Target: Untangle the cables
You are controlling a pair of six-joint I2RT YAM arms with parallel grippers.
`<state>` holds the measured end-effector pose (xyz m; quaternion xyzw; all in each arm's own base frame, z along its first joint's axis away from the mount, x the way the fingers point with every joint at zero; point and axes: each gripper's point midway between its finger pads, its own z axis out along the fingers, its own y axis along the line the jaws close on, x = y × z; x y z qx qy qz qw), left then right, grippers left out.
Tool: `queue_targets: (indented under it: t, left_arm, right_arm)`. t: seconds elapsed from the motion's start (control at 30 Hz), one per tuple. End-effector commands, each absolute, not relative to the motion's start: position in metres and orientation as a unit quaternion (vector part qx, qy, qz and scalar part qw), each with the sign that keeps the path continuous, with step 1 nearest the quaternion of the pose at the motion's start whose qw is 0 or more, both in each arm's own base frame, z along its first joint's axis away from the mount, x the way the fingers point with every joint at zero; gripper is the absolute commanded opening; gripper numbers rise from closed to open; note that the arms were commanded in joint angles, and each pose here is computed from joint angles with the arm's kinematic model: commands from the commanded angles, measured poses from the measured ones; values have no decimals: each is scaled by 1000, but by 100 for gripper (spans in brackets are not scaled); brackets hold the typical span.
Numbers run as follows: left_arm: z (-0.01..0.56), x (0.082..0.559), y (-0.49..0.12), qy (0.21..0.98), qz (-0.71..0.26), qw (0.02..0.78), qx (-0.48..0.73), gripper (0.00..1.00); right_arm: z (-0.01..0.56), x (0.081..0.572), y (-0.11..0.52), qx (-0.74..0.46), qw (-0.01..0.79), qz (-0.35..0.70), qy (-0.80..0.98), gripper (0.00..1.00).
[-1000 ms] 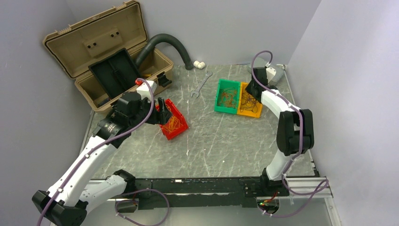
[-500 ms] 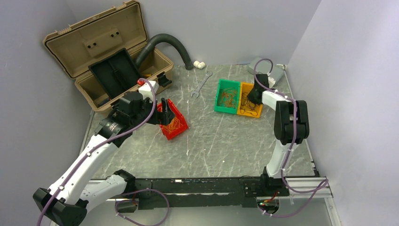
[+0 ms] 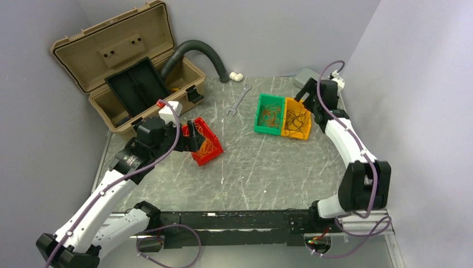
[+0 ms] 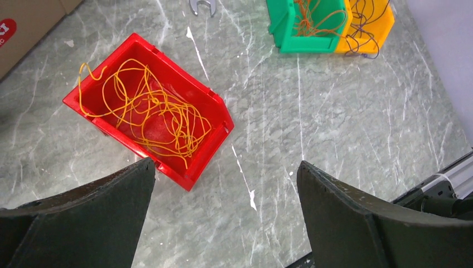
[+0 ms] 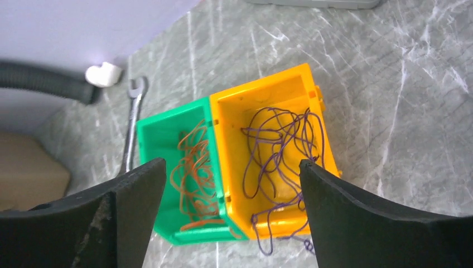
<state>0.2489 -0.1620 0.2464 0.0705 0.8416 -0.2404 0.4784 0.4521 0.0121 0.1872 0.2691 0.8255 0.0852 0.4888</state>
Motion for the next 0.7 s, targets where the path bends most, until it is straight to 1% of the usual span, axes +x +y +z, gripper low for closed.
queue_targets:
  t: [0.0, 0.17, 0.3, 0.4, 0.5, 0.6, 0.67]
  left_arm:
    - [263, 254, -163, 813, -254, 520, 61, 99]
    - [258, 250, -162, 792, -269, 545, 63, 99]
    - [244, 246, -155, 798, -260, 542, 49, 99]
    - [230, 240, -153, 800, -264, 537, 43, 99]
    - [212, 238, -148, 803, -262, 534, 25, 99]
    - [196, 236, -145, 809, -260, 527, 8, 99]
    - [190, 236, -143, 811, -257, 526, 2, 99]
  right_arm:
    - [213, 429, 26, 227, 519, 127, 814, 94]
    - [211, 398, 47, 174, 526, 176, 814, 95]
    - [181, 370, 44, 190, 488, 162, 836, 90]
    - [165, 349, 44, 192, 482, 166, 838, 86]
    - [143, 331, 43, 212, 489, 172, 829, 77]
    - [128, 328, 36, 247, 500, 172, 812, 64]
    - [115, 329, 34, 265, 493, 175, 810, 59]
